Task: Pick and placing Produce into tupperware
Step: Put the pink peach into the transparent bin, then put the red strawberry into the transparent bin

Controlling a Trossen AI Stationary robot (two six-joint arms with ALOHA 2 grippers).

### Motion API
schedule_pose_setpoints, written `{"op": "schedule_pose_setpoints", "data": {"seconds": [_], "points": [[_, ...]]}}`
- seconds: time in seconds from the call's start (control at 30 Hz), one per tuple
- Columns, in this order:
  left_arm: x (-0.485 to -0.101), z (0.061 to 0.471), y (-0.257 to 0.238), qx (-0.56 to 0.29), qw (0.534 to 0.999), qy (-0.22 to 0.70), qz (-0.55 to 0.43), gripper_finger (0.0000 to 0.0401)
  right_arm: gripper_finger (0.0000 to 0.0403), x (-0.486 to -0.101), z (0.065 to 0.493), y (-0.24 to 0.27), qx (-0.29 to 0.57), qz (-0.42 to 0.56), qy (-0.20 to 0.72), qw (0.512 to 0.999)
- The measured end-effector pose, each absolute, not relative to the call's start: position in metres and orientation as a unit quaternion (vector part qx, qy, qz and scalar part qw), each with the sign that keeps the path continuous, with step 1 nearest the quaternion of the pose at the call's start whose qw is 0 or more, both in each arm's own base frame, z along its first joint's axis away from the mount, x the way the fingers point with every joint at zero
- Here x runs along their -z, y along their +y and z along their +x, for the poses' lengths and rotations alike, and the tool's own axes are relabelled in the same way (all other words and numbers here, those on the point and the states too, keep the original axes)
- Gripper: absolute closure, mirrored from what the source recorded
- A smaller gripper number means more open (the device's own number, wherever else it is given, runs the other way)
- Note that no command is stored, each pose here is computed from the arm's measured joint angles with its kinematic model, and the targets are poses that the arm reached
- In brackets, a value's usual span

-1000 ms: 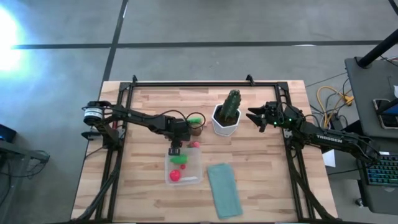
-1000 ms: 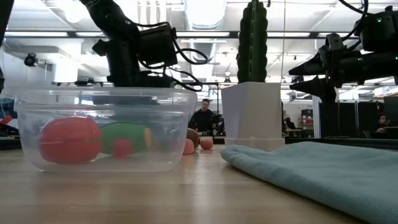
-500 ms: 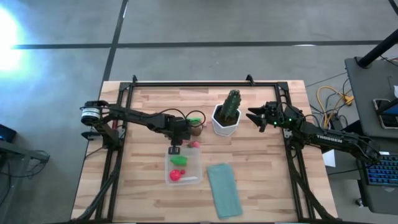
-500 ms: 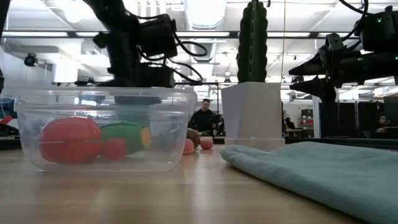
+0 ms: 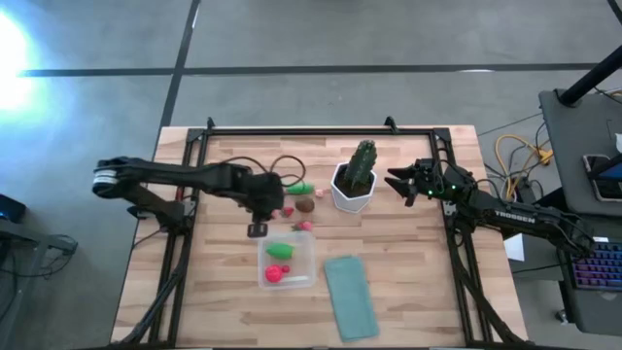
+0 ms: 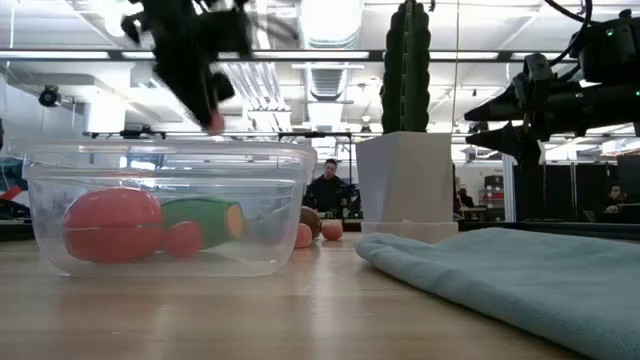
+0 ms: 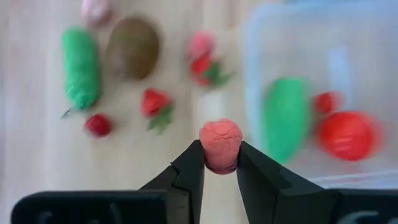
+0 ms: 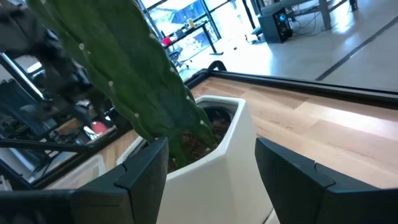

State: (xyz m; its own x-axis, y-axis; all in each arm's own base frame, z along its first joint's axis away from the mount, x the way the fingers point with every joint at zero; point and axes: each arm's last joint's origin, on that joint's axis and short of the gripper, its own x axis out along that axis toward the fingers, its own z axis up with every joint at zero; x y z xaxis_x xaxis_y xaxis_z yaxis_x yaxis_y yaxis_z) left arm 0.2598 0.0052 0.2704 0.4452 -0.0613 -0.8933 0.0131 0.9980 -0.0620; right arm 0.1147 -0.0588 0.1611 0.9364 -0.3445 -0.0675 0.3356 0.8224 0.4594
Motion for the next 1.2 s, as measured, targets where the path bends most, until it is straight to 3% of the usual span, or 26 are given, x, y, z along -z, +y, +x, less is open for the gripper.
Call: {"op": "schedule_pose_setpoints", "data": {"seconds": [0.13,0.27,0.7,0.97,1.2], "points": [[-0.282,0.251,-0.01,0.072,0.858,0.505,-0.063,0.0335,0.017,-0.161,0.115,-0.059,0.178,0.239,-0.009,0.955],[-0.272,0.255,-0.027,0.091,0.837,0.529,-0.103,0.0327,0.017,-0.161,0.115,-0.059,0.178,0.239,-0.01,0.955],[-0.25,0.279,-0.055,0.111,0.813,0.563,-0.101,0.0224,0.017,-0.161,0.115,-0.059,0.178,0.239,-0.009,0.955],[-0.271,0.277,-0.025,-0.027,0.847,0.53,0.037,0.0201,0.017,-0.161,0.115,-0.059,0.178,0.239,-0.009,0.954],[-0.233,0.297,0.022,-0.153,0.794,0.58,-0.098,0.0201,0.017,-0.161,0.115,-0.059,0.178,0.239,-0.01,0.955]]}}
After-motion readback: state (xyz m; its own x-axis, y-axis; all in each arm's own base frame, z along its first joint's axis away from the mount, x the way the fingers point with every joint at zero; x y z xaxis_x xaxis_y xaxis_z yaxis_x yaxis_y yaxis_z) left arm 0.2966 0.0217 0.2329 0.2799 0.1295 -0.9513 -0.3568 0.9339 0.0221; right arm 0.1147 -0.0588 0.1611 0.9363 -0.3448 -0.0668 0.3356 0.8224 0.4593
